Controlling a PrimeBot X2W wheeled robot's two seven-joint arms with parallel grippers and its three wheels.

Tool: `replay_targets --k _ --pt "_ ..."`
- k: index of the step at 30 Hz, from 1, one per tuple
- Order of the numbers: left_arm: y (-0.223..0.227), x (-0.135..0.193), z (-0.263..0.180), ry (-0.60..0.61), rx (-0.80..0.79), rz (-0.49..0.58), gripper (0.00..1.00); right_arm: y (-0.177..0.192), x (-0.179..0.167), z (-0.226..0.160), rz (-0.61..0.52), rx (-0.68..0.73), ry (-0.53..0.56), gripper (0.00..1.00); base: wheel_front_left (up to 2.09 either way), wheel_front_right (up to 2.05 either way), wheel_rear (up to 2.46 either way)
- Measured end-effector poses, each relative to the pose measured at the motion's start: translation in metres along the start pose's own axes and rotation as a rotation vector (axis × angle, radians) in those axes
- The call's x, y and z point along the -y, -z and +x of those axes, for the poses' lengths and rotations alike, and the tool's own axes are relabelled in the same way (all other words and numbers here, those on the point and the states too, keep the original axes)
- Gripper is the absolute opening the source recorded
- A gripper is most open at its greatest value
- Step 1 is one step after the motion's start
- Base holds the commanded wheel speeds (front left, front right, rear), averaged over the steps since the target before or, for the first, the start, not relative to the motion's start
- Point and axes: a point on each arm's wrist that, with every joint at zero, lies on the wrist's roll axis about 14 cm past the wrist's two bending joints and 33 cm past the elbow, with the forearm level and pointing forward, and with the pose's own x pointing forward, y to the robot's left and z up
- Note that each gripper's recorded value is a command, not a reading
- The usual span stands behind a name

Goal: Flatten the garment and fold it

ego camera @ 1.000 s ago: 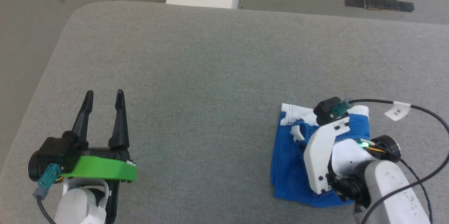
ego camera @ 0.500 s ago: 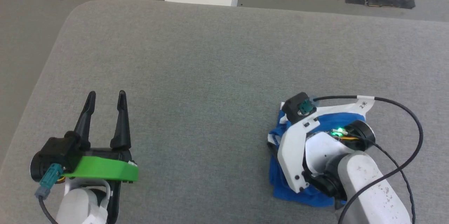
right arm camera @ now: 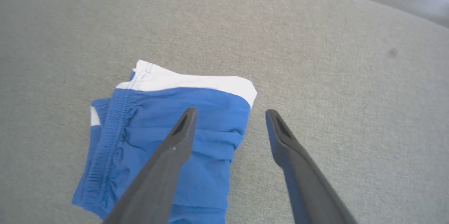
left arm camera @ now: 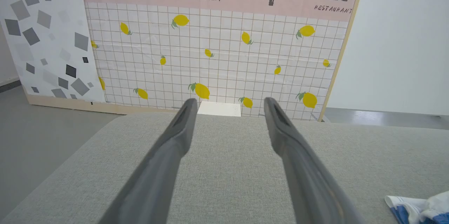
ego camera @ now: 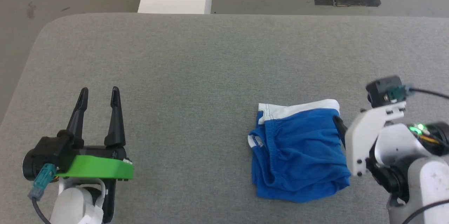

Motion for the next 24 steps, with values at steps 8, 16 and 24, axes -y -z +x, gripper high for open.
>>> replay_targets --k 8,16,24 --pt "0.006 -0.001 0.001 -0.004 -0.014 -0.001 1.0 0.06 0.002 0.018 0.028 -0.17 0.002 1.0 0.0 0.0 0.0" --pt "0.009 -0.011 -0.003 -0.03 -0.027 0.011 1.0 0.103 -0.019 0.033 0.007 -0.304 -0.056 1.0 0.0 0.0 0.0" --pt "0.009 -0.009 0.001 -0.019 -0.024 0.015 1.0 0.102 -0.011 0.035 -0.011 -0.288 -0.047 0.0 0.0 0.0 0.0"
